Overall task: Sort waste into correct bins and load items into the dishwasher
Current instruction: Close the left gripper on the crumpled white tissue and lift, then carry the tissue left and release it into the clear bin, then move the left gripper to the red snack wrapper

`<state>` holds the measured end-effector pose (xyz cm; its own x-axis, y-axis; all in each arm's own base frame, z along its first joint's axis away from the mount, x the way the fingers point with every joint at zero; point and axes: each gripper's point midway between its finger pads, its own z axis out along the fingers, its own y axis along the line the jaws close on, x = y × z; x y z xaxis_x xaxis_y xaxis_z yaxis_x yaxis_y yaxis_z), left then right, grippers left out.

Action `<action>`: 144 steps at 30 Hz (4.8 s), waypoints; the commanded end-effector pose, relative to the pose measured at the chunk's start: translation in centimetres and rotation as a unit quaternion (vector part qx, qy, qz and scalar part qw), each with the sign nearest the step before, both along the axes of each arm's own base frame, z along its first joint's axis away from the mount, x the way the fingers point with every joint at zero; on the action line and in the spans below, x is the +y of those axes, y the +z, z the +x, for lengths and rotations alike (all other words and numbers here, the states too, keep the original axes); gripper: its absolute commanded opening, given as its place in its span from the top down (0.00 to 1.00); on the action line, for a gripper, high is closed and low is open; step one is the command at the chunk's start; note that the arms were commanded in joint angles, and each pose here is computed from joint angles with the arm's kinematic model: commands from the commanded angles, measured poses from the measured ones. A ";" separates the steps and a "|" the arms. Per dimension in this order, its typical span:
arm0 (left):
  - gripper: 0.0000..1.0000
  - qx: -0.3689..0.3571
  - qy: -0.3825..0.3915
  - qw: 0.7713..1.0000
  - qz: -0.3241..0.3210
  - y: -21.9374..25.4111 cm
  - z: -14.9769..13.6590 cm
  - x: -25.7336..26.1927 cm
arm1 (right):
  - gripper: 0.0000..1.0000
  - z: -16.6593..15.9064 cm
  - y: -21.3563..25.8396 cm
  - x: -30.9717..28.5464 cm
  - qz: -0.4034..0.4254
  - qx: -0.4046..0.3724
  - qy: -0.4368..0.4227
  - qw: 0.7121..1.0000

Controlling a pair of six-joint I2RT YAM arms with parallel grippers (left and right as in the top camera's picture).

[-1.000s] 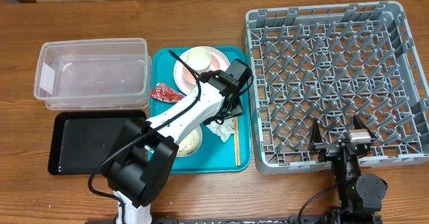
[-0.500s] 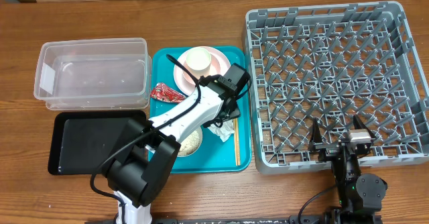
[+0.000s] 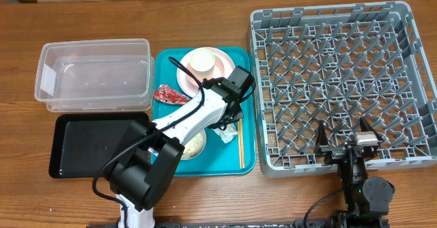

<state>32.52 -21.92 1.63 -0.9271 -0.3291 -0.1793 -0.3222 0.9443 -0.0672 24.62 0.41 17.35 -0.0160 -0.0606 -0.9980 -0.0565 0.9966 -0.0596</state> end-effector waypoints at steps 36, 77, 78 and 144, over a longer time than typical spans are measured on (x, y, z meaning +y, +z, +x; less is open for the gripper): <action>0.96 -0.086 0.208 0.962 0.152 18.1 8.0 26.7 | 0.00 0.0 -0.2 0.1 -0.002 -0.002 0.003 1.000; 0.66 -0.015 0.184 0.978 -0.093 21.5 6.2 24.9 | 0.00 0.0 -0.2 0.1 -0.002 -0.002 0.003 1.000; 0.73 0.004 0.177 0.979 -0.096 21.5 5.2 24.1 | 0.00 0.0 -0.2 0.1 -0.002 -0.002 0.003 1.000; 0.58 0.007 0.279 0.960 0.001 3.2 4.3 14.7 | 0.00 0.0 -0.2 0.1 -0.002 -0.002 0.003 1.000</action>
<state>36.89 -7.97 5.29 -0.6185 -0.7769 -0.1176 -0.7715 0.6289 -0.0969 24.62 0.41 17.35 -0.0161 -0.0603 -0.9981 -0.0565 0.9966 -0.0593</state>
